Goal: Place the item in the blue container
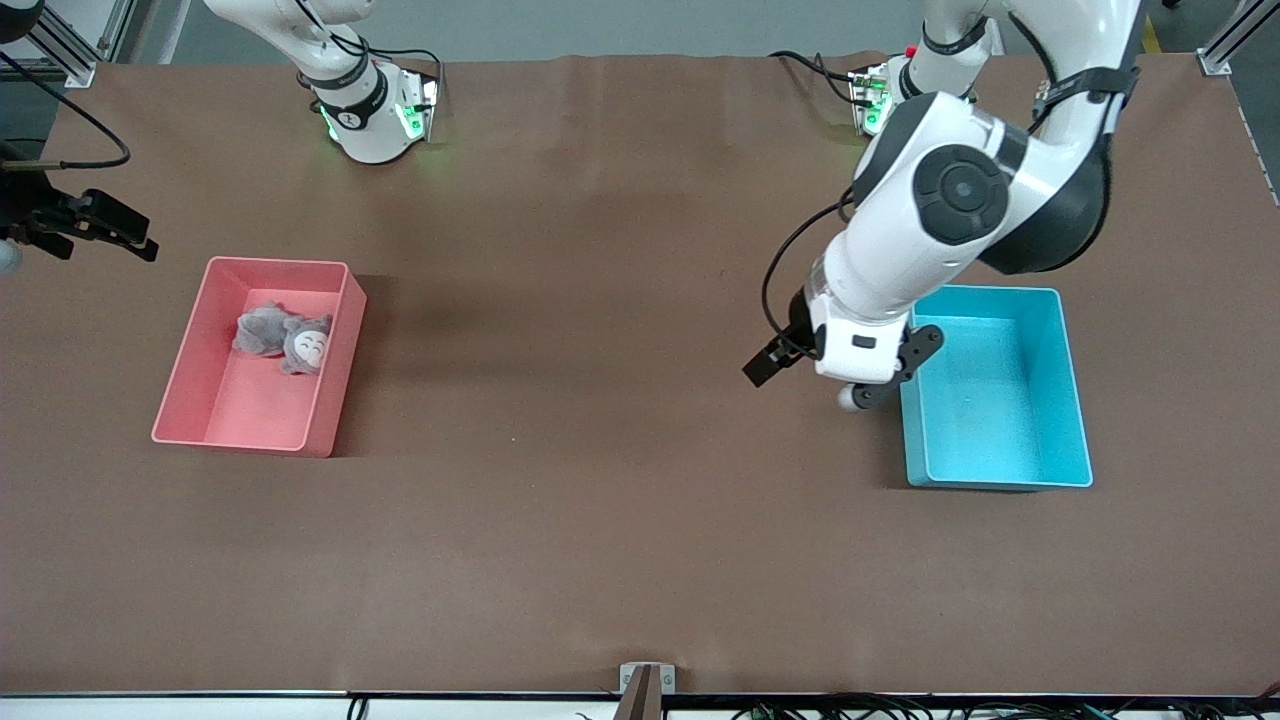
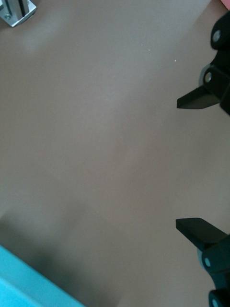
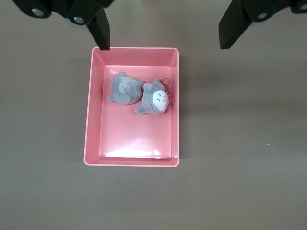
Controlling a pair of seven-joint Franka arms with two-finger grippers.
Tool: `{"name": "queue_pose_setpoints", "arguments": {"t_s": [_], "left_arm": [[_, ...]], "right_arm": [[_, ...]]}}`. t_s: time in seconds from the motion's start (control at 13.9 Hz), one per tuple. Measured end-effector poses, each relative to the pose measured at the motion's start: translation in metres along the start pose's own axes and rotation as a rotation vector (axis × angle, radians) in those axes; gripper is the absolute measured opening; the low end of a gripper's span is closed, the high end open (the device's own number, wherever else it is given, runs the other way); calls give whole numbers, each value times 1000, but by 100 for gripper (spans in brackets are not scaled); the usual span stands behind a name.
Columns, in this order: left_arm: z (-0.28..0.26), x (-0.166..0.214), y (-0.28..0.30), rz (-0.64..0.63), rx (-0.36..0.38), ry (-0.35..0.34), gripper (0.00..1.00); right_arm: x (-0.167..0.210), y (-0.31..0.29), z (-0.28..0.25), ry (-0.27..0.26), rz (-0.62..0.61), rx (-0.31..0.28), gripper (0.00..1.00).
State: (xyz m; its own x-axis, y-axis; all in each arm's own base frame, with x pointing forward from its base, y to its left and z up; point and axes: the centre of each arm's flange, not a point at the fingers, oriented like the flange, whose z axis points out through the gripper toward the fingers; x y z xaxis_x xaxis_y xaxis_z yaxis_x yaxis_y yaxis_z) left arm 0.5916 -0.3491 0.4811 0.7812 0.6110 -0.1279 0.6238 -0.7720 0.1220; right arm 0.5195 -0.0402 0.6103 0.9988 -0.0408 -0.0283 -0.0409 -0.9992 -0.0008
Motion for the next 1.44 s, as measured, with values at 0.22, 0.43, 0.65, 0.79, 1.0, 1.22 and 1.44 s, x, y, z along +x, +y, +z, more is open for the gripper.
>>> {"name": "queue_pose_setpoints", "arguments": {"t_s": [0.22,0.43,0.65,0.79,1.0,1.22,1.44], "left_arm": [[6,-2,5,9,0,14,100],[2,-1,8,27,-7,55,100],[-10,22,0,85,19,150,100],[-26,47,-16,129,40,167,100],[-60,88,-50,224,66,171,100],[-77,103,-67,271,80,170,100],[-84,106,-73,306,88,168,100]], "right_arm": [[2,1,3,-6,2,0,100],[21,4,27,-19,7,-3,100],[43,18,58,-27,32,-6,100],[60,23,79,-47,39,-10,100],[77,26,100,-73,43,-13,100],[79,27,101,-75,45,-13,100],[80,29,105,-81,48,-13,100]]}}
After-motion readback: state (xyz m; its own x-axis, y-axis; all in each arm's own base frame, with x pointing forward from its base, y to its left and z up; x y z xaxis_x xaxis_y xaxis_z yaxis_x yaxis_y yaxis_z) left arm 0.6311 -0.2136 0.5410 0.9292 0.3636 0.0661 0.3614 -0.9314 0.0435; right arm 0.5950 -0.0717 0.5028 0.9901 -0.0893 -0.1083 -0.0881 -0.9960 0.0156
